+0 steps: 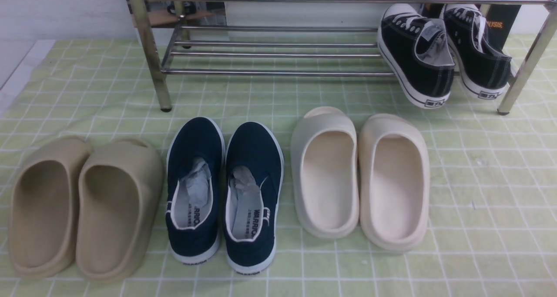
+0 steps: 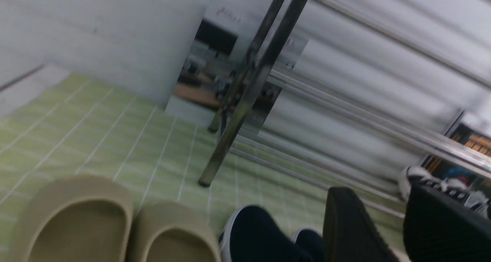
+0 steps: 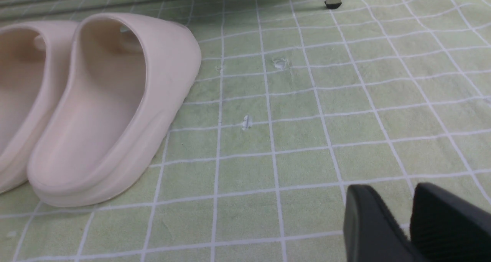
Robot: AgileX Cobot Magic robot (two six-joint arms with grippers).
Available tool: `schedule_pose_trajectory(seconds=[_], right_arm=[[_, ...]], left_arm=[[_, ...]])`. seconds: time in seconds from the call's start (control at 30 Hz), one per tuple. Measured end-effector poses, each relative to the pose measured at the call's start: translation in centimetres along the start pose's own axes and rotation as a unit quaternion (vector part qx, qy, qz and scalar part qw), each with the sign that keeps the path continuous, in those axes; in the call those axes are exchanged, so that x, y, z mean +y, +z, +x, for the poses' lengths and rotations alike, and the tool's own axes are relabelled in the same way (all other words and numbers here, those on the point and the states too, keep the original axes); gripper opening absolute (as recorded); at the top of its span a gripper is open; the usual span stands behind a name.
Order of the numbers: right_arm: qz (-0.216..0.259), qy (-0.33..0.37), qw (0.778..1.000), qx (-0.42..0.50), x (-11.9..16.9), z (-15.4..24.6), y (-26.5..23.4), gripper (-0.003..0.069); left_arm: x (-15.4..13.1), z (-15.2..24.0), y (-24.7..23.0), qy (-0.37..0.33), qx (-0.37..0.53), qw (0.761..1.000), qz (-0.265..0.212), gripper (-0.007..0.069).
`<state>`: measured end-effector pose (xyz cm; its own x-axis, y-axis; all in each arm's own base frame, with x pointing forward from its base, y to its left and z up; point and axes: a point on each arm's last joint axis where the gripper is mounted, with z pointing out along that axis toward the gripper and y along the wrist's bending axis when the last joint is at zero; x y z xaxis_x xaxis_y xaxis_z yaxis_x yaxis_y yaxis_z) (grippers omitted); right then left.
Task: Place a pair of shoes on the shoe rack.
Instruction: Use the left arm to grab the shoe closest to it
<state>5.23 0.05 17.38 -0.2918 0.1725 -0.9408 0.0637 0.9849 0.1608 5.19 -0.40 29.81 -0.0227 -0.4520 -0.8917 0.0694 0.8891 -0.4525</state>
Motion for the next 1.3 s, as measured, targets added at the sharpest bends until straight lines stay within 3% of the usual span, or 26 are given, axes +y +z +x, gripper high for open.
schedule_pose_trajectory(seconds=[0.17, 0.27, 0.33, 0.37, 0.47, 0.67, 0.8, 0.93, 1.17, 1.3], right_arm=[[0.000, 0.000, 1.000, 0.000, 0.0, 0.0, 0.0, 0.0208], [0.000, 0.000, 1.000, 0.000, 0.0, 0.0, 0.0, 0.0208], [0.000, 0.000, 1.000, 0.000, 0.0, 0.0, 0.0, 0.0208], [0.000, 0.000, 1.000, 0.000, 0.0, 0.0, 0.0, 0.0208], [0.000, 0.000, 1.000, 0.000, 0.0, 0.0, 0.0, 0.0208], [0.000, 0.000, 1.000, 0.000, 0.0, 0.0, 0.0, 0.0208], [0.000, 0.000, 1.000, 0.000, 0.0, 0.0, 0.0, 0.0208], [0.000, 0.000, 1.000, 0.000, 0.0, 0.0, 0.0, 0.0209], [0.000, 0.000, 1.000, 0.000, 0.0, 0.0, 0.0, 0.0209], [0.000, 0.000, 1.000, 0.000, 0.0, 0.0, 0.0, 0.0209]], left_arm=[[0.3, 0.6, 2.0, -0.015, 0.057, 0.998, -0.027, 0.0225], [0.1, 0.6, 3.1, -0.030, 0.097, 0.994, -0.043, 0.0148], [-0.4, 0.0, 5.1, -0.039, 0.180, 0.980, -0.073, -0.0005], [-0.8, -0.4, 5.6, -0.036, 0.198, 0.977, -0.075, -0.0014], [-1.8, -1.0, 8.6, -0.018, 0.316, 0.945, -0.085, -0.0013], [-3.3, -0.8, 14.1, -0.011, 0.457, 0.888, -0.054, -0.0013], [-3.3, 0.7, 16.7, -0.016, 0.516, 0.855, -0.056, -0.0013], [-4.9, 4.8, 18.4, 0.038, 0.583, 0.810, -0.044, -0.0013], [-4.8, 8.9, 20.6, 0.071, 0.590, 0.798, -0.104, -0.0009], [-4.2, 10.1, 21.8, 0.077, 0.579, 0.803, -0.118, 0.0119]])
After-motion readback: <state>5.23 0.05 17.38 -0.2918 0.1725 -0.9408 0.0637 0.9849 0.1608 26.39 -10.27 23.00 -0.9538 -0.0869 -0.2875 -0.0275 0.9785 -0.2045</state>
